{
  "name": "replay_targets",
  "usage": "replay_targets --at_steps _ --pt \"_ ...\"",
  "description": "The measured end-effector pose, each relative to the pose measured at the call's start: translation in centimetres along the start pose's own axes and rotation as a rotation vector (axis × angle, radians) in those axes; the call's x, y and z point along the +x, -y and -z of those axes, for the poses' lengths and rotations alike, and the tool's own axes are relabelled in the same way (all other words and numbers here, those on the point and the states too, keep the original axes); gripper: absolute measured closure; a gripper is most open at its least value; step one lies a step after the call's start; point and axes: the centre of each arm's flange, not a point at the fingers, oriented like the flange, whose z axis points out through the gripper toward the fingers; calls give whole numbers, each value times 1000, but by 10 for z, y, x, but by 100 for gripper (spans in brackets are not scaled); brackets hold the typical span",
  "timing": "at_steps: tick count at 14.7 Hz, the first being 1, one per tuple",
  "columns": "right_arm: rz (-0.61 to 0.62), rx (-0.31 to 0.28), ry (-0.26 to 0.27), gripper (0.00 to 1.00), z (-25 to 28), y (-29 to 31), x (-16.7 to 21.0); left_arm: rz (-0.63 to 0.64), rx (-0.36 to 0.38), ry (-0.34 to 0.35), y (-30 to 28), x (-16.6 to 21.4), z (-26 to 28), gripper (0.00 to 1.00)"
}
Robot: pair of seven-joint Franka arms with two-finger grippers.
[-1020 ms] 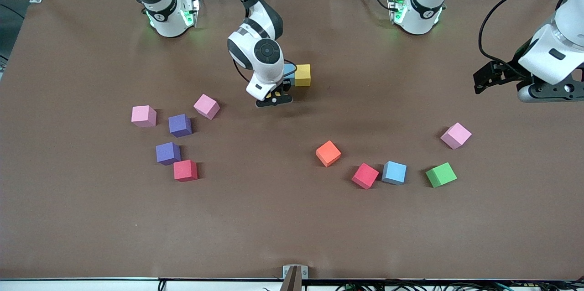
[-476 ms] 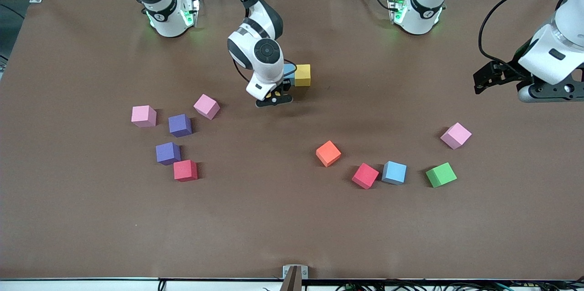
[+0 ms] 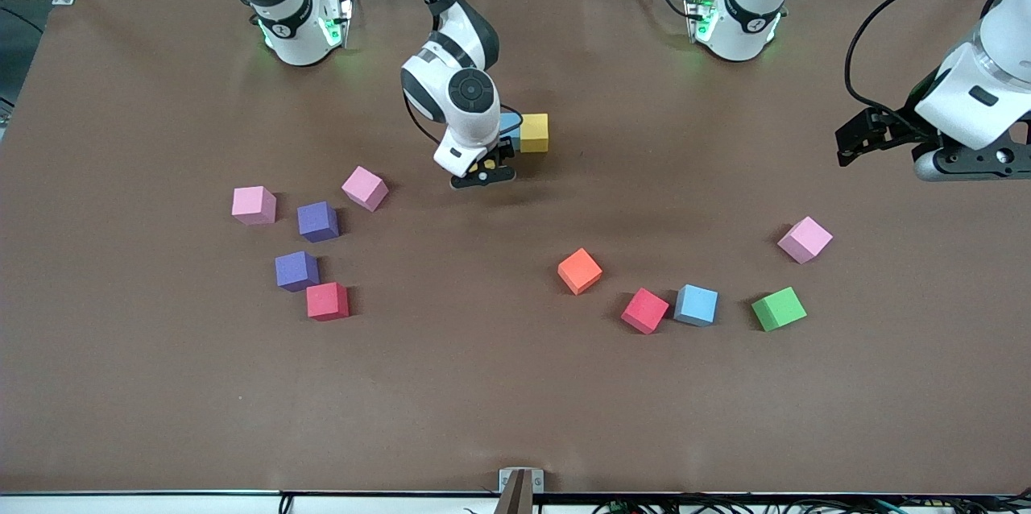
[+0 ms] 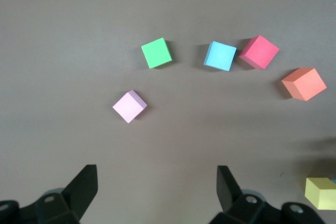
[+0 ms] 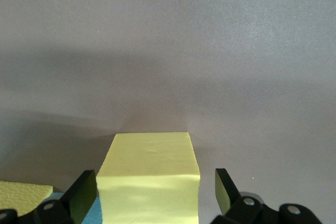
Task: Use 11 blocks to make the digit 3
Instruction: 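Lower the yellow cube below the blue cubes and open the right gripper, then reach the right gripper to the red cube beside the purple cubes and grasp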
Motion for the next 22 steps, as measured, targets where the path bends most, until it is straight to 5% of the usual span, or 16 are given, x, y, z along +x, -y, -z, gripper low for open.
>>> replay_targets --at_steps 6,11,18,22 --pt "-47 11 -18 0 56 -7 30 0 0 0 0 0 0 0" --pt "-192 70 -85 0 121 -94 92 0 0 0 0 0 0 0" --pt "4 78 -142 0 144 -218 151 0 0 0 0 0 0 0" --pt "87 68 -120 0 117 -281 172 0 0 -1 0 0 0 0"
